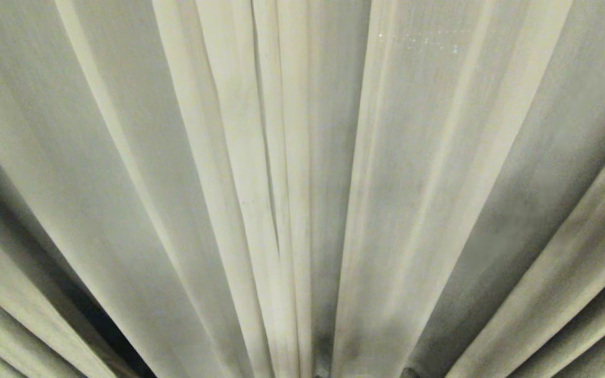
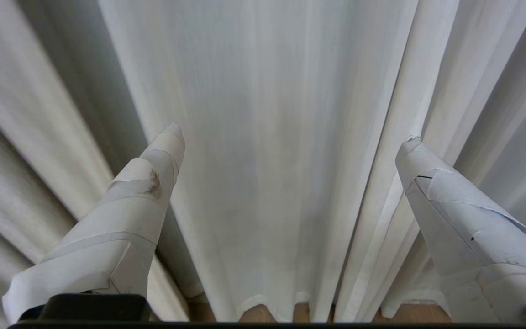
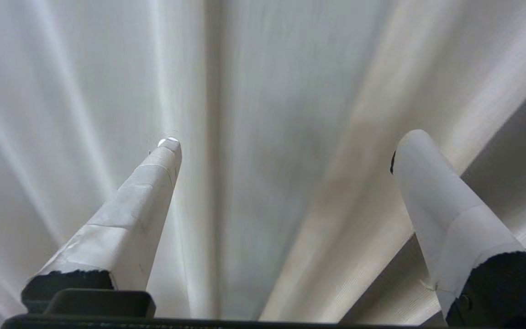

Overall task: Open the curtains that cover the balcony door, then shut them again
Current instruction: Pull the outer curtains open on both sides

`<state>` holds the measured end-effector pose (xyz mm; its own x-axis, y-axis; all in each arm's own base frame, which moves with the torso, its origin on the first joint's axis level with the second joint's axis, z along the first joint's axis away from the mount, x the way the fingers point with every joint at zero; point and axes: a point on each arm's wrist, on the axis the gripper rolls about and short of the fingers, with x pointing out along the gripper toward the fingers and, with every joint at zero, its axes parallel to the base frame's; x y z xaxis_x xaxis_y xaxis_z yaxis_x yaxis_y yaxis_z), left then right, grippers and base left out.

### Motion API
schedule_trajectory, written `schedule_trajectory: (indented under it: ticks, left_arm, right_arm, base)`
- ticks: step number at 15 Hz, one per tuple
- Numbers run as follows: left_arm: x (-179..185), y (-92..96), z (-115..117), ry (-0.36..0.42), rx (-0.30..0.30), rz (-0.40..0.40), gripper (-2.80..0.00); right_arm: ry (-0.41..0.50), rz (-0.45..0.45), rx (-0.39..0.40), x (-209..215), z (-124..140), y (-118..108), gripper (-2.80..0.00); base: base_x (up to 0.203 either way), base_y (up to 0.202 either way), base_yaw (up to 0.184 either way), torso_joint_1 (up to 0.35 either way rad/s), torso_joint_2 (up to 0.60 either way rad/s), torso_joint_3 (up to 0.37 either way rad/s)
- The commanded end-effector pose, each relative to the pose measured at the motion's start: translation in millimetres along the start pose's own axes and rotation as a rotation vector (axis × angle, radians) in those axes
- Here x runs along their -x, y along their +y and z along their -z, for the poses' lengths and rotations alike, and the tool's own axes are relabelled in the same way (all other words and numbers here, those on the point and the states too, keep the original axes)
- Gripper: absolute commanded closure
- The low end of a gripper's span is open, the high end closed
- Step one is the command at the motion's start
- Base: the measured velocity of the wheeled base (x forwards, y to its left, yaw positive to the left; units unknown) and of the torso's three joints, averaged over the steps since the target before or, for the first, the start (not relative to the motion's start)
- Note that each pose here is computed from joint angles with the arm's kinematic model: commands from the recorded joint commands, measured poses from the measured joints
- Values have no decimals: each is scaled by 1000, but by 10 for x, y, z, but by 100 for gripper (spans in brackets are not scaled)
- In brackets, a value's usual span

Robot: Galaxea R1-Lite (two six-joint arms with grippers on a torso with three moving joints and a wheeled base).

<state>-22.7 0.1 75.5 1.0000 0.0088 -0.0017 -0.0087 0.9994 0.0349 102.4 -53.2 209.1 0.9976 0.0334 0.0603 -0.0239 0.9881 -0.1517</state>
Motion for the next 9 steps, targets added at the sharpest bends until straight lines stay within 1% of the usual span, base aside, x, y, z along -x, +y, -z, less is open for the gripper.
schedule_trajectory:
  ticks: [1, 2, 3, 5, 7, 9]
  left_arm:
    - [0, 0, 0, 0, 0, 0, -280]
    - [0, 0, 0, 0, 0, -1, -280]
    - [0, 0, 0, 0, 0, -2, -280]
    - [1, 0, 0, -2, 0, -2, -280]
    - [0, 0, 0, 0, 0, -1, -280]
    - [0, 0, 0, 0, 0, 0, -280]
  right_arm:
    - [-17, -10, 53, 270, 165, 225, -280]
    - [-22, -40, 72, 340, 233, 312, -280]
    - [-37, -77, 92, 414, 300, 411, 0]
    - [-57, -141, 140, 547, 455, 569, 0]
    - [-79, -193, 165, 643, 514, 651, 0]
    - [-71, -188, 161, 761, 581, 694, 0]
  base:
    - [0, 0, 0, 0, 0, 0]
    - [0, 0, 0, 0, 0, 0]
    - [0, 0, 0, 0, 0, 0]
    - [0, 0, 0, 0, 0, 0]
    - [0, 0, 0, 0, 0, 0]
    - [0, 0, 0, 0, 0, 0]
